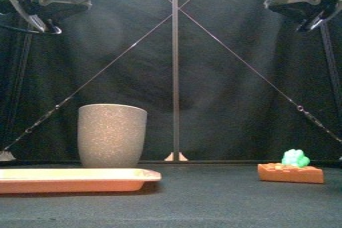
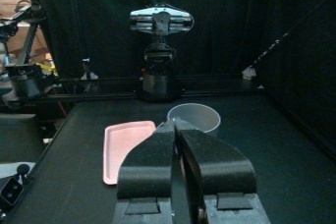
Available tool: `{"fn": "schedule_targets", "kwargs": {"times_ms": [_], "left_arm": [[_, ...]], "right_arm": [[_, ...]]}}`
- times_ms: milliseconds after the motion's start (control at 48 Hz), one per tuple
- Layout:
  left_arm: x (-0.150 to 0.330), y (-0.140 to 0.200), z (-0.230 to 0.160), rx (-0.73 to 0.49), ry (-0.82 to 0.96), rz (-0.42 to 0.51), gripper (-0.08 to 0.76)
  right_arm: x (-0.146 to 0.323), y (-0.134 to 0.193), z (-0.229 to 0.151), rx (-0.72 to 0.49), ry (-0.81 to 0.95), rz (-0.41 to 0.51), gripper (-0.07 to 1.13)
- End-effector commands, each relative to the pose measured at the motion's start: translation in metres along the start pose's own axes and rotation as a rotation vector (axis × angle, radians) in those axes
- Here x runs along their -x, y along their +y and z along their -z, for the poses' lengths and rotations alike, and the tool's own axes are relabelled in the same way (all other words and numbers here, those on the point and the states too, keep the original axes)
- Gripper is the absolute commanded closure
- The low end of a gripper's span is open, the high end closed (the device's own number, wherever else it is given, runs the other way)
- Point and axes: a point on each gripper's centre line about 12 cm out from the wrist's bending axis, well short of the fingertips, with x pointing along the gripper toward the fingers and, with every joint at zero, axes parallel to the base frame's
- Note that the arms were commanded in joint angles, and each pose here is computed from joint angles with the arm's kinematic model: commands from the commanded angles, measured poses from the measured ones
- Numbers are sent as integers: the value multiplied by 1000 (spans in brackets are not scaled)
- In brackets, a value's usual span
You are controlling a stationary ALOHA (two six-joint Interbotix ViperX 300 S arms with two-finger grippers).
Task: Pick the green grapes then place it in the grey bowl
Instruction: Pick the green grapes
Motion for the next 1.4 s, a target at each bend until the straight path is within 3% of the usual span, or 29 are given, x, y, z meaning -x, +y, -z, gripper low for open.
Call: {"fn": "schedule_targets", "kwargs": {"times_ms": [21, 250, 396, 521, 646, 708, 917, 1146, 1396], "left_arm": [[-5, 2, -4, 16, 35, -11, 606], [-4, 9, 5, 8, 112, -45, 600], [-2, 16, 12, 10, 162, -83, 600], [0, 21, 19, 10, 185, -106, 600], [1, 24, 22, 11, 193, -120, 600], [1, 24, 23, 11, 197, -121, 600], [1, 24, 23, 14, 197, -122, 600], [1, 24, 22, 20, 191, -121, 600], [1, 23, 23, 21, 191, -117, 600]], "right_arm": [[-4, -4, 5, -43, 35, 25, 968], [-8, -32, 38, -357, 245, 212, 956], [-5, -46, 61, -594, 374, 335, 829], [-1, -53, 80, -814, 447, 435, 497], [0, -57, 90, -922, 477, 492, 127], [1, -57, 96, -967, 489, 516, 5], [12, -57, 119, -1144, 550, 625, 17], [30, -69, 140, -1335, 539, 810, 19], [29, -78, 157, -1379, 577, 928, 19]]}}
